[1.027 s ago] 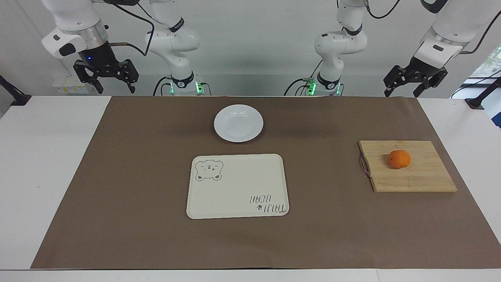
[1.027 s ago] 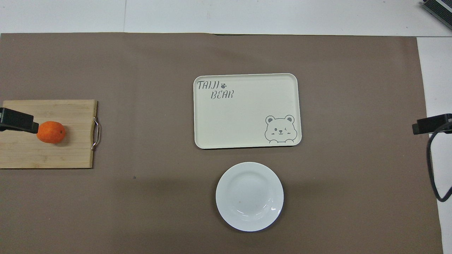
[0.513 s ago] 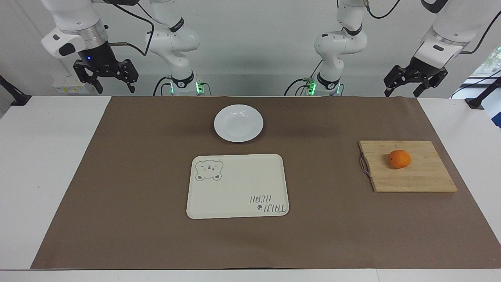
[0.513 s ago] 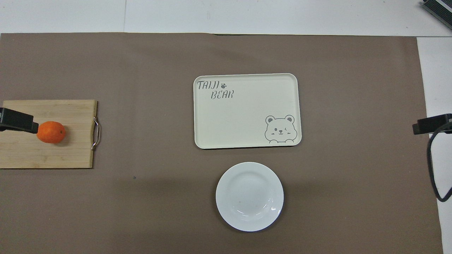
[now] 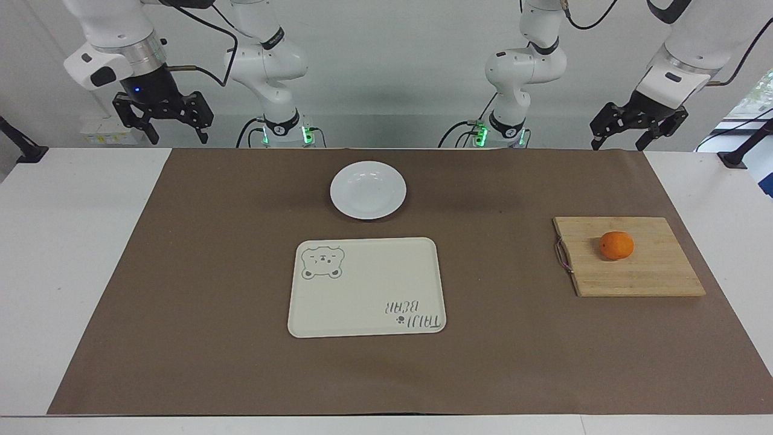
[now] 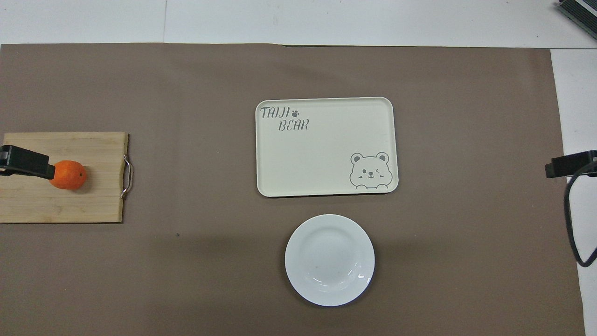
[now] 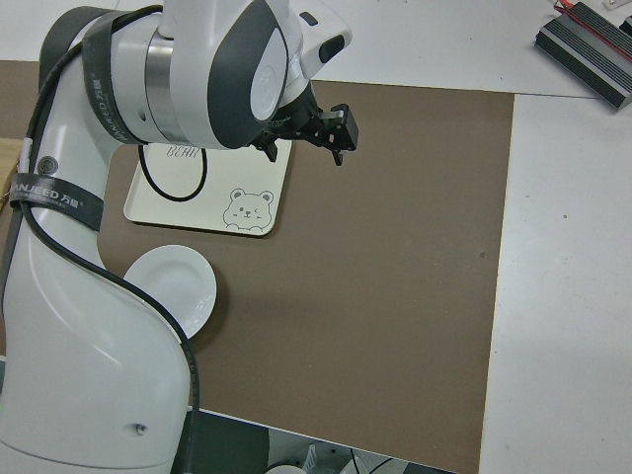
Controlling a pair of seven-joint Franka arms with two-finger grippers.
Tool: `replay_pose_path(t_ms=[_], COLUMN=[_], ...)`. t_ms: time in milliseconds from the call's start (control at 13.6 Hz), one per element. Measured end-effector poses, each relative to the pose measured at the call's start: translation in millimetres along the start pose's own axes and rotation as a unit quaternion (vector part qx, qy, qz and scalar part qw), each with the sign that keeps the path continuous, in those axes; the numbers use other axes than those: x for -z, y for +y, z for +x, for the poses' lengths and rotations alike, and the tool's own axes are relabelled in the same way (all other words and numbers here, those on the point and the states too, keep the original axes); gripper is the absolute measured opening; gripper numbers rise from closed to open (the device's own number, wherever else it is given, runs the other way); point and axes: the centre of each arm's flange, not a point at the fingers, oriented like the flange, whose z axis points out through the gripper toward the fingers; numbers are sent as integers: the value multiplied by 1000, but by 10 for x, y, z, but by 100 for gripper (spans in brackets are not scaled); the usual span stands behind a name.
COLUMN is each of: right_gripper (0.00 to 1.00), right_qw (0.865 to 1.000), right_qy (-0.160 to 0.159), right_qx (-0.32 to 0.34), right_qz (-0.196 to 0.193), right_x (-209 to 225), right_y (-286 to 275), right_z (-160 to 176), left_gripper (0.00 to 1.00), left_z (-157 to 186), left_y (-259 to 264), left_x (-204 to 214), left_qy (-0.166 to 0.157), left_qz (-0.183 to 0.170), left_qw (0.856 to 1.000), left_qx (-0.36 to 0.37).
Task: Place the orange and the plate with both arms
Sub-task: 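Close the left gripper on the orange on the cutting board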
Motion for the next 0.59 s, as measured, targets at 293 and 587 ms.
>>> replay_pose_path(t_ms=[293, 587], right_gripper=[100, 100], right_qw=[1000, 1000], right_qy=[0, 0], right_qx=[-1, -2], right_qz=[0, 0], right_x=[-1, -2], right_y=[12, 18], right_z=[-1, -2], left_gripper=[100, 100], left_z=[22, 158], left_y=[32, -53], left_x=[-239, -593], left_qy=[-22, -2], left_qz=[-1, -1], left_qw=[1000, 1000], left_qx=[-3, 4])
